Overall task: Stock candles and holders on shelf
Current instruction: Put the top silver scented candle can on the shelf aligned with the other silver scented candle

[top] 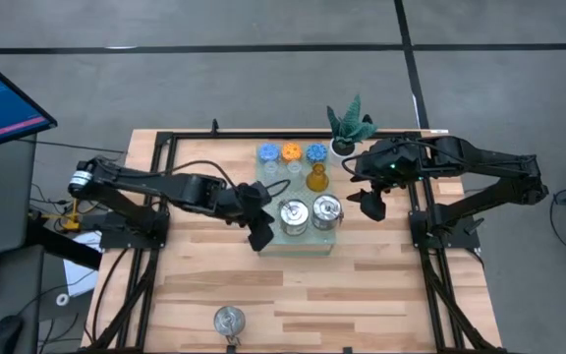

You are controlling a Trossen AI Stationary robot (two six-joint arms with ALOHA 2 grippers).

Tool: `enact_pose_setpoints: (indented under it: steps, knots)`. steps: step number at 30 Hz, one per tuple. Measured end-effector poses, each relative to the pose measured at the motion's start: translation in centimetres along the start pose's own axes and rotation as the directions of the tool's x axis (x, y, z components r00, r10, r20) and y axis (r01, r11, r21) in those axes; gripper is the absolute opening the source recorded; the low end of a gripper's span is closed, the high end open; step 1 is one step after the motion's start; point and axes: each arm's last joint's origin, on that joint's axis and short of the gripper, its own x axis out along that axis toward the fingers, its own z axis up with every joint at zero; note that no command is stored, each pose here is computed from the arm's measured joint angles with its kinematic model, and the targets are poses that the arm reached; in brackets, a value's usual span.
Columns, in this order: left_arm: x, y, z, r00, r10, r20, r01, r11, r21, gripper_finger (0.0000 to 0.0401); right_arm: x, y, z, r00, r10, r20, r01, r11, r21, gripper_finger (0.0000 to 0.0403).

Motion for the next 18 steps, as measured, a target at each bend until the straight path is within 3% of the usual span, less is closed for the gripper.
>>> enact_pose_setpoints:
  steps: [5, 18]
  knots:
    - [1.7, 0.0, 0.0, 0.999, 0.033, -0.012, -0.033, 0.999, -0.002, 0.0003, 0.0, 0.0, 0.0, 1.000, 0.000, 0.001, 0.000, 1.000, 0.000, 0.0256]
    - [2.6, 0.7, 1.1, 0.998, 0.046, 0.051, -0.045, 0.999, -0.029, 0.0003, 0.0, 0.0, 0.0, 1.000, 0.001, 0.004, -0.001, 1.000, 0.000, 0.0256]
